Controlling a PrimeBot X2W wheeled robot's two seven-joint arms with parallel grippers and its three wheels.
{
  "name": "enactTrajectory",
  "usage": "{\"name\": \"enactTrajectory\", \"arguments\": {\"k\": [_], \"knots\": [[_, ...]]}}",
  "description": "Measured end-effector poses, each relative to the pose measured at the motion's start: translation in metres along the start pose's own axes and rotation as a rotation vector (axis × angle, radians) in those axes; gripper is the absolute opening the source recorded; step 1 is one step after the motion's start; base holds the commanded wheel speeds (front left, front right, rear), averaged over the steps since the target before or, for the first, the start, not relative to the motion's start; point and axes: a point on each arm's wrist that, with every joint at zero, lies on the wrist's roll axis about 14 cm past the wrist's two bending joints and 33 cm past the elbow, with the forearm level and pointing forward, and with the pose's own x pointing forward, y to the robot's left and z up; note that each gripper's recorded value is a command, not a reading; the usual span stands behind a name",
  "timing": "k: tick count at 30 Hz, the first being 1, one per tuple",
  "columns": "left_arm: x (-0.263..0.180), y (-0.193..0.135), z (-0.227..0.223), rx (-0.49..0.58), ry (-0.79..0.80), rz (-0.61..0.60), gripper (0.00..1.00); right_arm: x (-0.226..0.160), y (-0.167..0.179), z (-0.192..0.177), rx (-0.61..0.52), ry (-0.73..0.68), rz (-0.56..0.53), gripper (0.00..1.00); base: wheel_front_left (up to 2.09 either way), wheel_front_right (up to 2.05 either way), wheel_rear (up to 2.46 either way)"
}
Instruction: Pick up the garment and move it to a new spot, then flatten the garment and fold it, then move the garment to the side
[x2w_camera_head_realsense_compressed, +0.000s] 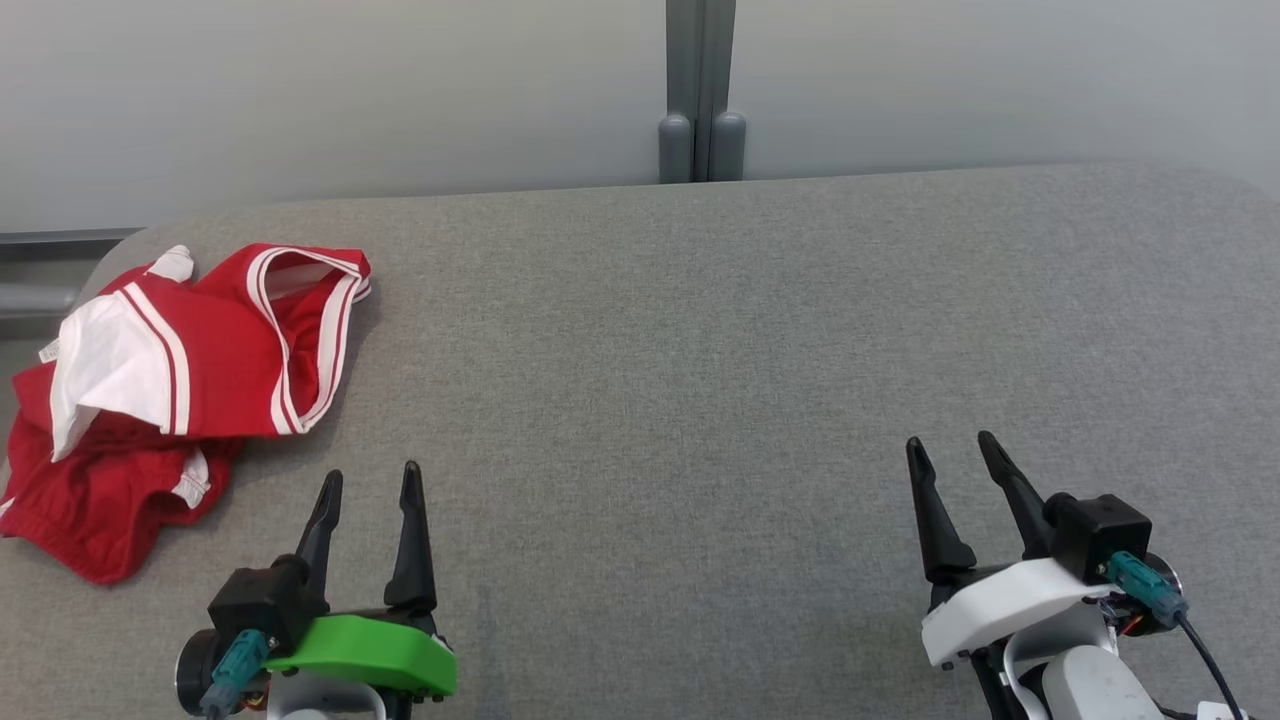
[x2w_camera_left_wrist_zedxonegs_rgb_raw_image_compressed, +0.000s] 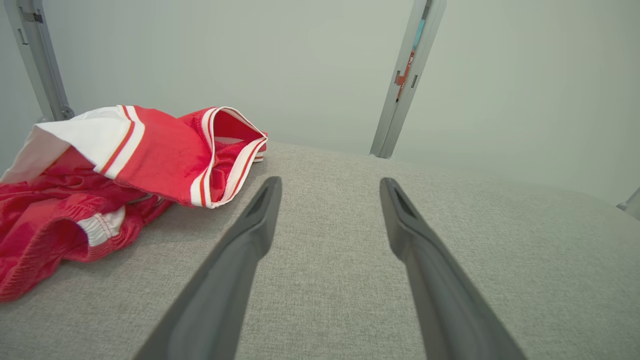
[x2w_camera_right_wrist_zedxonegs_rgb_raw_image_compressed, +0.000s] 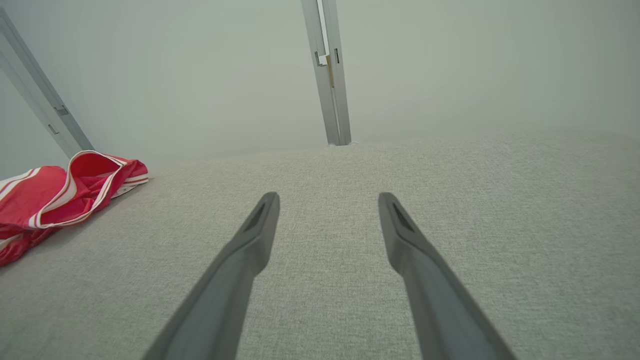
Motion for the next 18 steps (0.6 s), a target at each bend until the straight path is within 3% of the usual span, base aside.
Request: {"name": "enactTrajectory", "arguments": {"k": [18], "knots": [[-0.0015,-0.0016,0.0022,0.025,-0.012,-0.005,1.0,0.0005,0.0048,0.0009,-0.03,-0.006,0.019,1.0,0.0,0.0,0.0]]}}
